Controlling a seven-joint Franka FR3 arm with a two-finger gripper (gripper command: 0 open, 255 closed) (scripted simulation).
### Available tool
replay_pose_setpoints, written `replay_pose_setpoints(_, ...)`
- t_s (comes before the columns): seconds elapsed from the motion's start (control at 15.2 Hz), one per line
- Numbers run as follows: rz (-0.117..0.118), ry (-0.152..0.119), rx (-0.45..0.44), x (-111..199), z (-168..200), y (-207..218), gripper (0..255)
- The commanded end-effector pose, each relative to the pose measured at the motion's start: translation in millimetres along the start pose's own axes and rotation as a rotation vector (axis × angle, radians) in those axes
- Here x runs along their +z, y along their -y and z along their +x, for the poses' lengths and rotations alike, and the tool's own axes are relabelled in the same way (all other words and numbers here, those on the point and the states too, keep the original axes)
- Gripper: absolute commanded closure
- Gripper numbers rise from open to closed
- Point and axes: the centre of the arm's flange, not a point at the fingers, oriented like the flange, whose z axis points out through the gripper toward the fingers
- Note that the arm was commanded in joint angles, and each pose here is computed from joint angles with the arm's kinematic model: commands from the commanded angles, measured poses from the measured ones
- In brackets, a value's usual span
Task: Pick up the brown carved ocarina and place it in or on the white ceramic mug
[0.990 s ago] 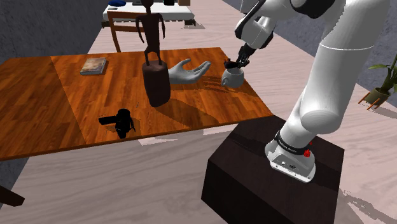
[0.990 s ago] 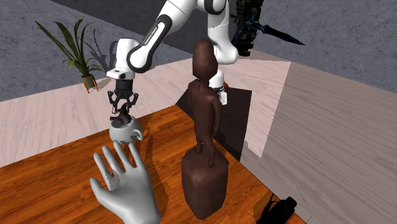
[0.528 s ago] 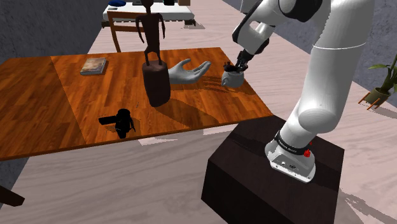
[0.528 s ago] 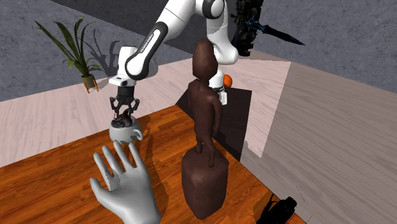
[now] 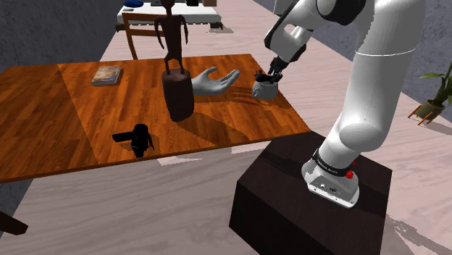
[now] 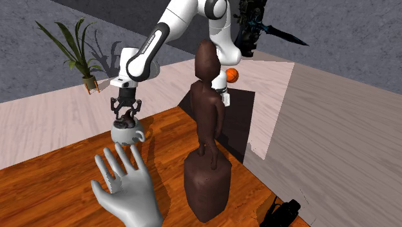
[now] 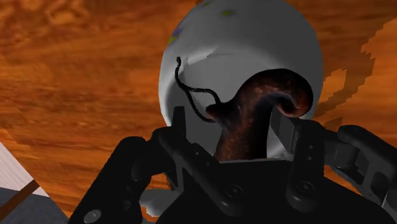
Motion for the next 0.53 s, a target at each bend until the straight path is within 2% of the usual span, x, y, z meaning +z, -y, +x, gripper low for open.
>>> replay_pose_setpoints(0.0,0.007,0.001,-0.001,2,0,2,0)
replay_pose_setpoints(0.26,0.007,0.001,-0.001,2,0,2,0)
replay_pose_setpoints(0.46,0.007,0.001,-0.001,-37,0,2,0)
